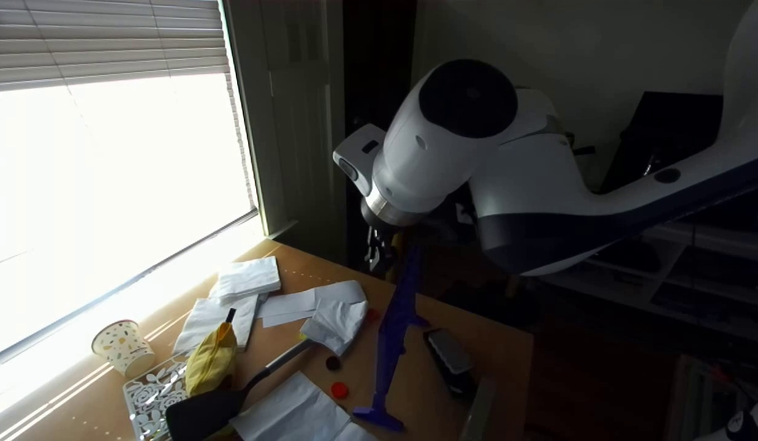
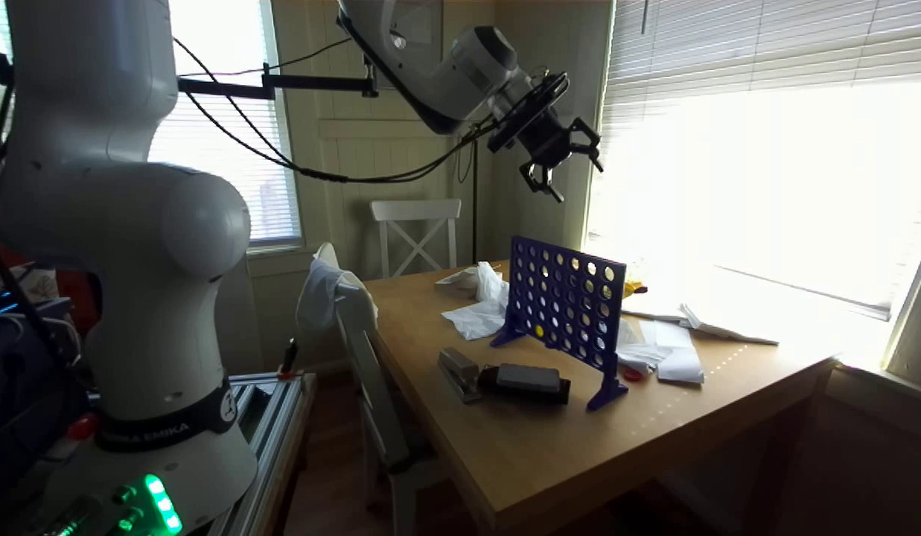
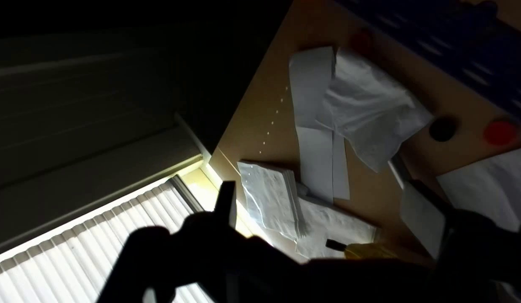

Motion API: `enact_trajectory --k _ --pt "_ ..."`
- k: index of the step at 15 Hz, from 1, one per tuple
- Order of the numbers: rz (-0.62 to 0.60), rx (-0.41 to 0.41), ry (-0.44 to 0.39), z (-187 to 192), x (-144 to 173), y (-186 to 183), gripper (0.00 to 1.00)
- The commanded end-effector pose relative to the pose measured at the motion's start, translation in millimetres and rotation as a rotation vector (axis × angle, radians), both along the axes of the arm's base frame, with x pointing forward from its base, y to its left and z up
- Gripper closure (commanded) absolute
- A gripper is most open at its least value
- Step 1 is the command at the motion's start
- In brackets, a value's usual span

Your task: Move the paper towel at the right to the left

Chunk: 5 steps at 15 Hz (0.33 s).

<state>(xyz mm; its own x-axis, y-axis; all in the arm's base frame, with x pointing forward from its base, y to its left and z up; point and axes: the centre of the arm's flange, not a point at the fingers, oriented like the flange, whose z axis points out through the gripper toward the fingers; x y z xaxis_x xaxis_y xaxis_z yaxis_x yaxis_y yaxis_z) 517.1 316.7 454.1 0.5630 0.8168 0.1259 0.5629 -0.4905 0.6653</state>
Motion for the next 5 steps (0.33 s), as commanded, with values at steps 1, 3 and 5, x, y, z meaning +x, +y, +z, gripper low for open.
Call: enact_trajectory --k 1,3,5 --pt "-0.021 -0.026 0.016 0.5 -5.2 0.7 0.0" --pt "-0.033 -0.043 0.027 1.6 -9.2 1.3 0.0" --pt "-0.039 -0.044 0.027 1.6 -7.9 -1.0 0.0"
